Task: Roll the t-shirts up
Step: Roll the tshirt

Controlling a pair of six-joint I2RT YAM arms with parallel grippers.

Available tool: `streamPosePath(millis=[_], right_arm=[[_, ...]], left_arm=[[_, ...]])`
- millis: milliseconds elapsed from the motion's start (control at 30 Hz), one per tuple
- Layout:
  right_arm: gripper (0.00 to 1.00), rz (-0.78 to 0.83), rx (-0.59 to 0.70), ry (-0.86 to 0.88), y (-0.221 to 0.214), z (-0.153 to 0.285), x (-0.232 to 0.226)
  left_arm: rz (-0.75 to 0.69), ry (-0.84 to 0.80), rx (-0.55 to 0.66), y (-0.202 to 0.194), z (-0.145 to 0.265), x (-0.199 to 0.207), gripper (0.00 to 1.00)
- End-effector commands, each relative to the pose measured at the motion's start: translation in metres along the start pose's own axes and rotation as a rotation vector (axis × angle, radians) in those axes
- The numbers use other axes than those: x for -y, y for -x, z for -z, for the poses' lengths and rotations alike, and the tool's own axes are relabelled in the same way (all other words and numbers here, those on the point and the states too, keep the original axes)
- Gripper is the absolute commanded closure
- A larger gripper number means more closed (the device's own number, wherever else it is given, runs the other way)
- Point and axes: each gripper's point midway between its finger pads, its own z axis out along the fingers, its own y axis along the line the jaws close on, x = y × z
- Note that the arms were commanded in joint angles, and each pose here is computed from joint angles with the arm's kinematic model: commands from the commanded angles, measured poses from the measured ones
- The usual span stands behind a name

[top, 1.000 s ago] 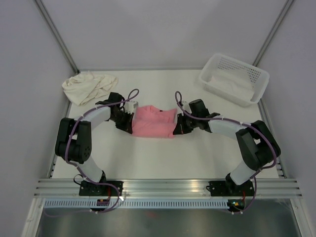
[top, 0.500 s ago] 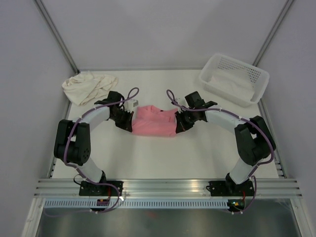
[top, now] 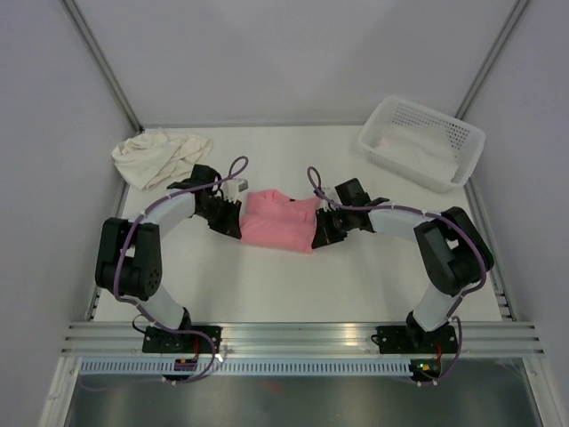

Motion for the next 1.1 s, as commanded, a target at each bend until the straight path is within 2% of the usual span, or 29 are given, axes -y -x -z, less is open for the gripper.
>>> streamPosePath(millis=[0, 100, 133, 267, 333, 500, 567, 633, 667, 700, 767, 833, 933, 1067], right_arm=[[0.82, 0.027, 0.088, 0.033, 0.027, 0.002, -0.011], [0.73, 0.049, 0.091, 0.012, 0.031, 0.011, -0.013], [0.72, 0.059, 0.096, 0.009, 0.033, 0.014, -0.014], [0.66, 0.108, 0.115, -0.013, 0.028, 0.035, -0.021], [0.63, 0.164, 0.139, -0.017, 0.028, 0.052, -0.029], [0.54, 0.354, 0.275, -0.058, 0.051, 0.091, -0.045], [0.50, 0.418, 0.368, -0.052, 0.068, 0.099, -0.054], [0.49, 0.534, 0.427, -0.049, 0.072, 0.105, -0.058], [0.48, 0.585, 0.479, -0.042, 0.081, 0.109, -0.062], [0.46, 0.610, 0.496, -0.040, 0.078, 0.110, -0.063], [0.45, 0.683, 0.530, -0.029, 0.079, 0.113, -0.067], [0.45, 0.719, 0.527, -0.030, 0.071, 0.108, -0.061], [0.42, 0.780, 0.521, -0.045, 0.056, 0.098, -0.052], [0.34, 0.923, 0.505, -0.082, 0.040, 0.076, -0.046]], left_arm=[[-0.020, -0.004, 0.041, 0.009, 0.008, 0.003, 0.73], [-0.082, 0.003, 0.058, 0.013, 0.015, 0.003, 0.53], [-0.097, 0.011, 0.058, 0.013, 0.019, 0.004, 0.51], [-0.187, 0.026, 0.036, 0.002, 0.030, 0.006, 0.50], [-0.292, 0.023, 0.014, -0.010, 0.040, 0.011, 0.50], [-0.590, 0.053, -0.027, -0.019, 0.048, 0.011, 0.50], [-0.730, 0.083, -0.030, -0.021, 0.036, 0.014, 0.49], [-0.845, 0.180, -0.034, -0.018, 0.028, 0.006, 0.49], [-0.933, 0.179, -0.061, -0.031, 0.014, 0.011, 0.48], [-1.005, 0.255, 0.018, -0.009, 0.016, 0.012, 0.47], [-1.078, 0.265, 0.064, -0.003, 0.010, 0.022, 0.40], [-1.108, 0.283, 0.127, 0.014, 0.011, 0.028, 0.38], [-1.151, 0.291, 0.147, 0.024, 0.006, 0.031, 0.37], [-1.201, 0.257, 0.110, 0.008, -0.008, 0.030, 0.37]])
